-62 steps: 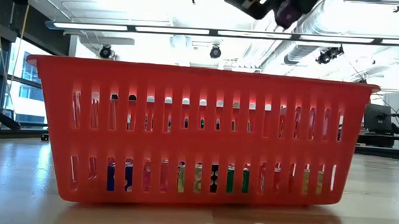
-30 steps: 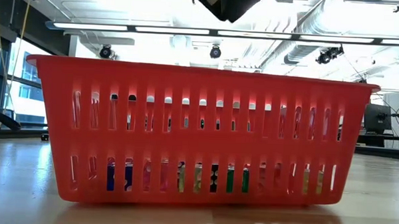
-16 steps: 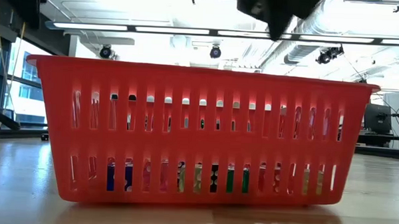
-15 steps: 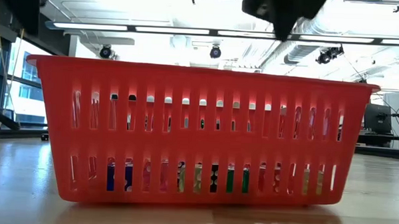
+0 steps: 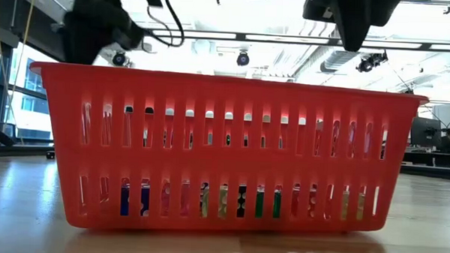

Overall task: Pick & Place Dice
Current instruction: Put the black dice into the red bin

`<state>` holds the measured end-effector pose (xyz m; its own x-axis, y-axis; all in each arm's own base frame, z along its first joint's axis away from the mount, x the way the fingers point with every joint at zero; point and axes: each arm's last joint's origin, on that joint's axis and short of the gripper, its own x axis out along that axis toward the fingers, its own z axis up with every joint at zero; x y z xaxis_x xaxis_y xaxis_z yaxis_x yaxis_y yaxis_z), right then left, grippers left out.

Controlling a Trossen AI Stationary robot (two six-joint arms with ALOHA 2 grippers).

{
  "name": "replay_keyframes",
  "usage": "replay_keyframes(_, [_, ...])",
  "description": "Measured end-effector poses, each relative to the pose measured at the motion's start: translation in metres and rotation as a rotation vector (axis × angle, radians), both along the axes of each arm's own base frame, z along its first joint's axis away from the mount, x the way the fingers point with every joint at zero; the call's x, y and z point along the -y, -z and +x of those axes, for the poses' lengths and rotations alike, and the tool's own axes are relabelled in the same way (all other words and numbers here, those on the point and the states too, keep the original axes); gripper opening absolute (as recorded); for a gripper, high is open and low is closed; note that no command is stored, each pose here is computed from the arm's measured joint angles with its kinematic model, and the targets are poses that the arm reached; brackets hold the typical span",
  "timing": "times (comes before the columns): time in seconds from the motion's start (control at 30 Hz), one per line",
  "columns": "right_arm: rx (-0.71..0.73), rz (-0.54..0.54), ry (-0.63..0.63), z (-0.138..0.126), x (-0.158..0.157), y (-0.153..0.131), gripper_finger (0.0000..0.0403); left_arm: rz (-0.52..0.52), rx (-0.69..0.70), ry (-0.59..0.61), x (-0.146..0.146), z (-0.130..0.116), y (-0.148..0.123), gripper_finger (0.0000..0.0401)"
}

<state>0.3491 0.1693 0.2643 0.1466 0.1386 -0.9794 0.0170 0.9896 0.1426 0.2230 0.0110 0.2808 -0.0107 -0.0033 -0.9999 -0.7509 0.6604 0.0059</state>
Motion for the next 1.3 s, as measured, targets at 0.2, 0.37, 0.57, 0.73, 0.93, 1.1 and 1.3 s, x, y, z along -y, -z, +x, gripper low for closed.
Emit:
replay_keyframes(0.2, [-0.022,-0.003,0.029,-0.005,-0.005,0.000,0.0150,-0.013,-0.027,-0.008,-0.042,-0.010,0.006,0.0158])
replay_keyframes(0.37, [-0.028,-0.014,0.024,-0.007,-0.008,0.001,0.0150,-0.071,-0.108,-0.072,-0.068,-0.030,0.039,0.0158])
replay_keyframes(0.57, [-0.042,-0.033,0.027,-0.008,-0.006,0.001,0.0150,-0.103,-0.156,-0.089,-0.077,-0.048,0.076,0.0158])
replay_keyframes(0.73, [-0.051,-0.050,0.035,-0.009,-0.001,-0.001,0.0150,-0.083,-0.134,-0.134,-0.084,-0.056,0.096,0.0158])
replay_keyframes(0.93, [-0.062,-0.061,0.043,-0.008,0.005,-0.001,0.0150,-0.017,-0.153,-0.181,-0.095,-0.063,0.102,0.0158])
replay_keyframes(1.1, [-0.065,-0.065,0.034,-0.006,0.010,-0.001,0.0150,-0.008,-0.149,-0.186,-0.105,-0.069,0.102,0.0158])
replay_keyframes(1.3, [-0.071,-0.066,0.044,-0.004,0.016,-0.001,0.0150,0.001,-0.122,-0.170,-0.115,-0.073,0.103,0.0158])
